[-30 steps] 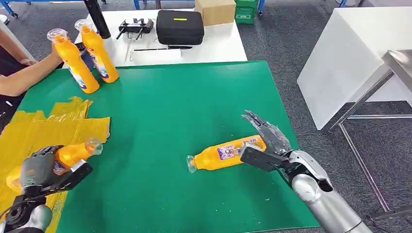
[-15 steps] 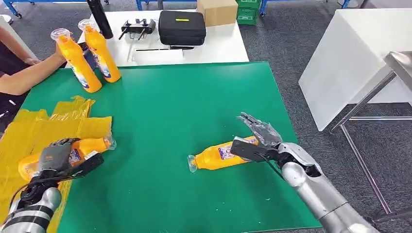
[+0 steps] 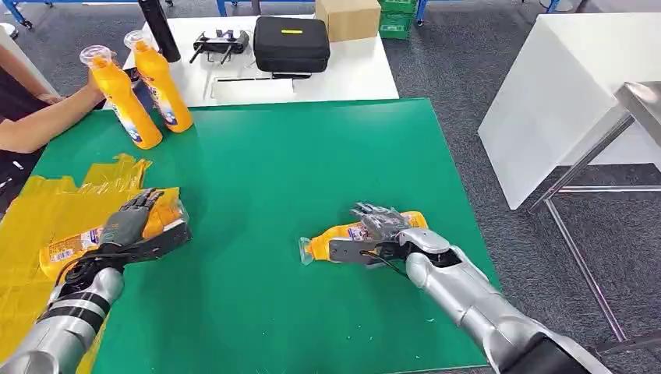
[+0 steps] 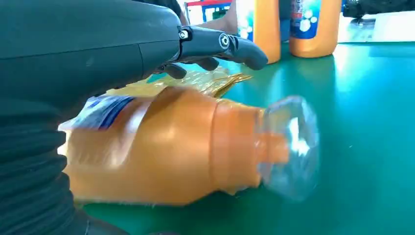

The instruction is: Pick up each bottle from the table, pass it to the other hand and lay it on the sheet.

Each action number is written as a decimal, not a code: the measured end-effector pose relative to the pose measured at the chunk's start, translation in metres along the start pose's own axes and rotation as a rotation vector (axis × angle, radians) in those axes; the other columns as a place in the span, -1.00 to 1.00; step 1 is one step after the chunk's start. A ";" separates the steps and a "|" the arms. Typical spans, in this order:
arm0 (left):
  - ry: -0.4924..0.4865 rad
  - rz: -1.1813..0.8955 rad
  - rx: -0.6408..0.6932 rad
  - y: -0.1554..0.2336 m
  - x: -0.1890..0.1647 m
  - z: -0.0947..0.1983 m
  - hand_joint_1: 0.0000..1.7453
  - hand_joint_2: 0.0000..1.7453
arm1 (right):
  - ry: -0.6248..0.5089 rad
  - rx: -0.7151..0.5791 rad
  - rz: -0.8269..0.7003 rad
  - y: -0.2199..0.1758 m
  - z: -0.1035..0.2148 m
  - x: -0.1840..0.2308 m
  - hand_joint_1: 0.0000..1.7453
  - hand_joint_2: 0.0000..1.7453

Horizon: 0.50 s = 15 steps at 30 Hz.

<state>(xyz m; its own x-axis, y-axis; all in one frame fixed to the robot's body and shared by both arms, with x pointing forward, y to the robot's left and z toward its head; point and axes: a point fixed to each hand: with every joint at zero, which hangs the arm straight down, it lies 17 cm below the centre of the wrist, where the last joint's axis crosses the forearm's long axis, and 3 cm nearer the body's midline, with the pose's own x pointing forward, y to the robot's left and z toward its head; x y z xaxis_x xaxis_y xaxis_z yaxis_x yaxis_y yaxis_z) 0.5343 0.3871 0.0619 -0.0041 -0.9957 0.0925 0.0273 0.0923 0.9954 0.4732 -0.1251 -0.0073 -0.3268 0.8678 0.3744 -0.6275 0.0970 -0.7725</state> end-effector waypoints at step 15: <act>-0.028 0.062 0.016 0.010 0.022 -0.015 -1.00 1.00 | 0.161 0.154 0.286 0.015 0.001 -0.047 -1.00 1.00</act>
<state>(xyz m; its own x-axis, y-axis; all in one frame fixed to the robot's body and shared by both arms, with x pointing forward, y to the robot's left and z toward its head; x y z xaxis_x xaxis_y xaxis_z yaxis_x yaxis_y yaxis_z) 0.5499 0.3656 0.0735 -0.0313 -0.9875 0.1543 0.0123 0.1540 0.9880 0.4781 -0.1652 -0.0363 -0.3963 0.9162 0.0593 -0.6302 -0.2245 -0.7433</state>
